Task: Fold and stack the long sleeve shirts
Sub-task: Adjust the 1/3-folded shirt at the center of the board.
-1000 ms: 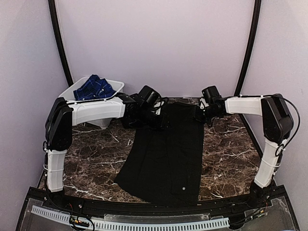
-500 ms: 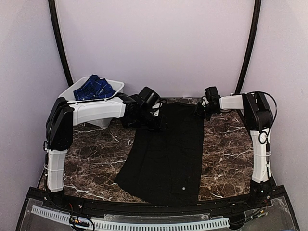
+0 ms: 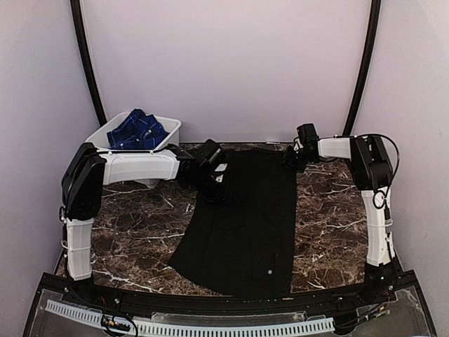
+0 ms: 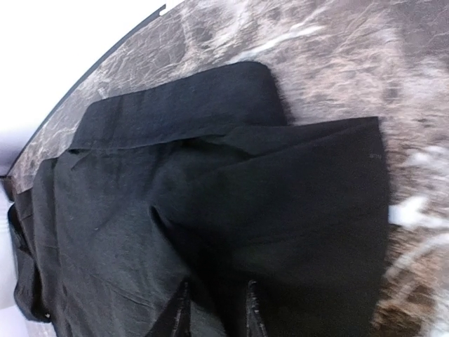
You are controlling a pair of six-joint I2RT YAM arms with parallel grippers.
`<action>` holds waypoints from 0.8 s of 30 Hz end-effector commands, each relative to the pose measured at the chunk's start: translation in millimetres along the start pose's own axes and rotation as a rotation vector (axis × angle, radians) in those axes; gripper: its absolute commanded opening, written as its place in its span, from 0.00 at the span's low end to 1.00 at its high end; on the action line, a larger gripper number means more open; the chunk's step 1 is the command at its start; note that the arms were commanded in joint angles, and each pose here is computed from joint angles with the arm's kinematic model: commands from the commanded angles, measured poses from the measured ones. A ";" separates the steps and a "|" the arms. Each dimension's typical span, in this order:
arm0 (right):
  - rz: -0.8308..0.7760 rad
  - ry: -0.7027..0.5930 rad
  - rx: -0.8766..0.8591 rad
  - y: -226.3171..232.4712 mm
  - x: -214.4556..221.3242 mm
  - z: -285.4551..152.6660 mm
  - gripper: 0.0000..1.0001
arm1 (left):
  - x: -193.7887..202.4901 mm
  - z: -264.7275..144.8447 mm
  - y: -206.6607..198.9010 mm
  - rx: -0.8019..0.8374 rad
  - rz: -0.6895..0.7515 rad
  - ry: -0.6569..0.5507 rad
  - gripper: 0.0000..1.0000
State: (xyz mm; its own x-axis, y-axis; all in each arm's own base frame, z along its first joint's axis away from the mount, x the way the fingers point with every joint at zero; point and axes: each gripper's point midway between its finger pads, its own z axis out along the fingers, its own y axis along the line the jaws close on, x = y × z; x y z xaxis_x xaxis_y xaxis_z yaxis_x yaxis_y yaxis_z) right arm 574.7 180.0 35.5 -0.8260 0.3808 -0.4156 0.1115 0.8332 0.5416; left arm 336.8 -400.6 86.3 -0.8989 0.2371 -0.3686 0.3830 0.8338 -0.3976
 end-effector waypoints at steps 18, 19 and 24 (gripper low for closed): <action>-0.177 0.115 -0.117 83.6 108.4 -46.4 0.22 | 87.9 -40.4 96.7 -0.276 -0.013 0.070 0.43; -0.173 0.122 -0.105 78.4 111.1 -43.1 0.22 | 91.0 -39.0 94.1 -0.263 -0.012 0.081 0.42; -0.157 0.149 -0.021 46.8 119.3 -26.1 0.20 | 109.4 -29.4 84.6 -0.248 0.000 0.134 0.42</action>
State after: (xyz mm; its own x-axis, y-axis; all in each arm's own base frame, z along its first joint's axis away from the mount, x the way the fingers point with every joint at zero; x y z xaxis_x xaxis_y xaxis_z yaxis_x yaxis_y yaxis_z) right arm 458.7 270.3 50.8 -0.9080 0.1513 -0.3907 -0.0827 0.8495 0.5211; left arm 282.4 -283.0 38.1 -0.9285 0.2511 -0.2737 0.3012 0.9402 -0.1592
